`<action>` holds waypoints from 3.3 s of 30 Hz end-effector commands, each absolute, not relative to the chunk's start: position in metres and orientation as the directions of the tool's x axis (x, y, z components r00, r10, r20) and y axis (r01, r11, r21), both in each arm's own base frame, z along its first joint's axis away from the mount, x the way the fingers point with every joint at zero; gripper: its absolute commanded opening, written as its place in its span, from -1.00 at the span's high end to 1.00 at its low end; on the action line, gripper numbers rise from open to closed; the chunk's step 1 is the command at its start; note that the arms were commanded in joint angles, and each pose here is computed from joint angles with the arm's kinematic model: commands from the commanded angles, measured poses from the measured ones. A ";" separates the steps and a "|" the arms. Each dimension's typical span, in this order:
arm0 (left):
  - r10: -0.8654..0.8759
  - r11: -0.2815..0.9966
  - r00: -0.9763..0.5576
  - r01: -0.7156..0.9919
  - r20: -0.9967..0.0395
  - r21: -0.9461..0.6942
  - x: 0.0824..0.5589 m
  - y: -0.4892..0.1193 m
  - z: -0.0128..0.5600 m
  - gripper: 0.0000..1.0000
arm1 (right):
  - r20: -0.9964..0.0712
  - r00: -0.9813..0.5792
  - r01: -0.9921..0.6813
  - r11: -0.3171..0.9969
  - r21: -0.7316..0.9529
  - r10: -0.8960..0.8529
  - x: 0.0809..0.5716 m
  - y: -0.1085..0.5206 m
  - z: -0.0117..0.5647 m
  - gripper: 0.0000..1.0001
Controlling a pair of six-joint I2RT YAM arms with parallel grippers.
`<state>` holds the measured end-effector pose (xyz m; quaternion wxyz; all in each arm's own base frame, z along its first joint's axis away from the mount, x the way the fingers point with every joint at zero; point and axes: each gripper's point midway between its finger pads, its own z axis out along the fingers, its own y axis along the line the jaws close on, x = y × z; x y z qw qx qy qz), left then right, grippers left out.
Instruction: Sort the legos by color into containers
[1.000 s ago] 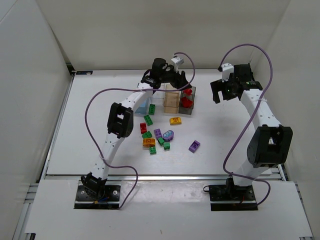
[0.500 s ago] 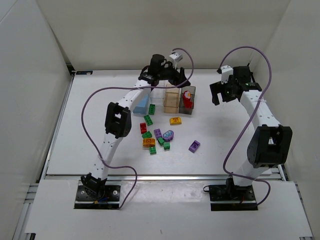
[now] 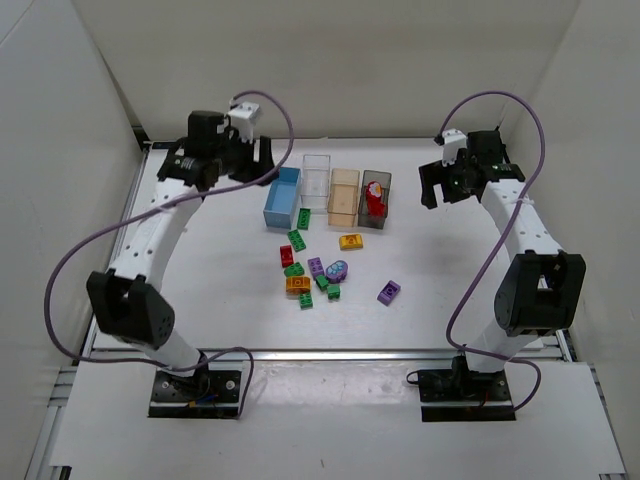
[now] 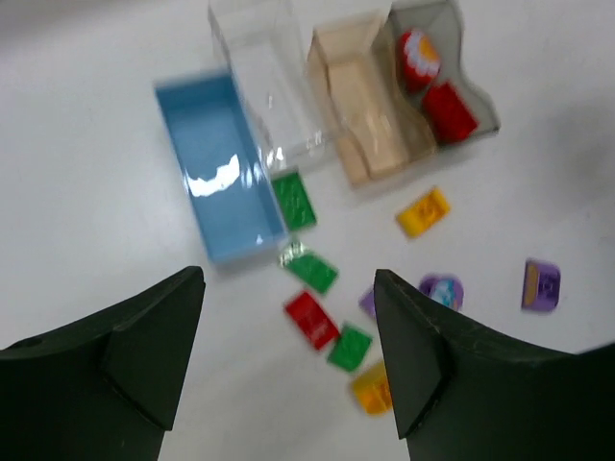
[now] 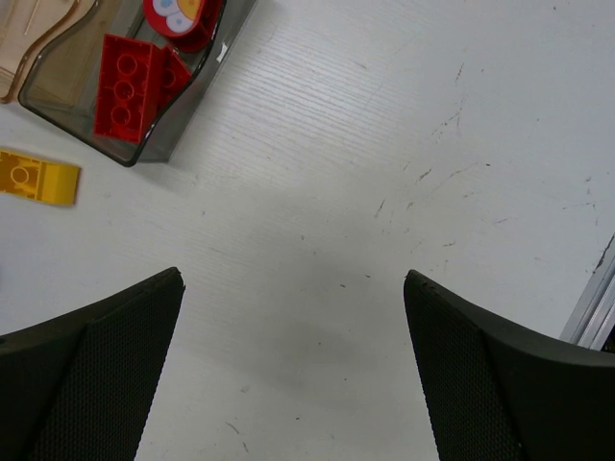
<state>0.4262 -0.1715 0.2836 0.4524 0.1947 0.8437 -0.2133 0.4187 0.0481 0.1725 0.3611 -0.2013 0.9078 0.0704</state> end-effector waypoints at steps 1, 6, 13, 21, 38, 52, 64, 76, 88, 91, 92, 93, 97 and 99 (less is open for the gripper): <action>0.159 0.902 -0.716 0.386 -0.680 -0.195 0.366 -0.155 0.211 -0.60 | -0.723 -0.633 -0.394 0.919 -0.006 -0.276 0.427 0.050 0.197 -0.97; 0.069 0.948 -0.780 0.246 -0.622 -0.204 0.334 -0.152 0.180 -0.49 | -0.720 -0.643 -0.384 0.923 0.009 -0.260 0.426 0.051 0.198 -0.97; -0.028 0.981 -0.836 0.082 -0.548 -0.175 0.335 -0.172 0.142 -0.49 | -0.711 -0.650 -0.385 0.923 0.001 -0.270 0.428 0.049 0.195 -0.98; -0.102 0.988 -0.871 -0.030 -0.481 -0.154 0.350 -0.194 0.100 -0.37 | -0.694 -0.667 -0.395 0.918 0.023 -0.269 0.413 0.051 0.186 -0.98; -0.083 0.993 -0.891 -0.036 -0.446 -0.111 0.345 -0.221 0.064 -0.39 | -0.684 -0.674 -0.412 0.911 0.033 -0.280 0.406 0.053 0.177 -0.98; -0.073 0.997 -0.895 -0.054 -0.440 -0.055 0.343 -0.205 0.050 -0.38 | -0.677 -0.680 -0.420 0.906 0.045 -0.282 0.406 0.055 0.171 -0.98; -0.084 0.996 -0.907 -0.075 -0.413 -0.037 0.348 -0.190 0.029 -0.09 | -0.670 -0.688 -0.426 0.903 0.062 -0.278 0.410 0.058 0.165 -0.97; 0.077 0.960 -0.832 0.211 -0.549 -0.186 0.358 -0.238 0.091 0.65 | -0.666 -0.691 -0.424 0.904 0.057 -0.282 0.409 0.057 0.164 -0.97; 0.119 0.591 -0.577 0.695 -0.808 -0.409 0.403 -0.360 0.263 0.67 | -0.692 -0.670 -0.410 0.911 0.043 -0.269 0.414 0.055 0.175 -0.97; 0.074 0.544 -0.609 0.688 -0.789 -0.480 0.434 -0.377 0.266 0.63 | -0.698 -0.663 -0.398 0.917 0.021 -0.272 0.417 0.052 0.182 -0.98; 0.069 0.540 -0.612 0.687 -0.788 -0.487 0.442 -0.382 0.266 0.63 | -0.703 -0.657 -0.395 0.918 0.012 -0.274 0.419 0.051 0.184 -0.98; 0.089 0.549 -0.641 0.671 -0.762 -0.499 0.450 -0.387 0.243 0.62 | -0.700 -0.659 -0.385 0.923 0.000 -0.275 0.420 0.048 0.184 -0.98; 0.071 0.537 -0.643 0.669 -0.763 -0.514 0.476 -0.404 0.236 0.58 | -0.709 -0.649 -0.379 0.925 -0.014 -0.276 0.424 0.046 0.190 -0.98; 0.067 0.544 -0.660 0.653 -0.748 -0.527 0.483 -0.406 0.224 0.57 | -0.707 -0.650 -0.377 0.926 -0.018 -0.278 0.423 0.045 0.190 -0.98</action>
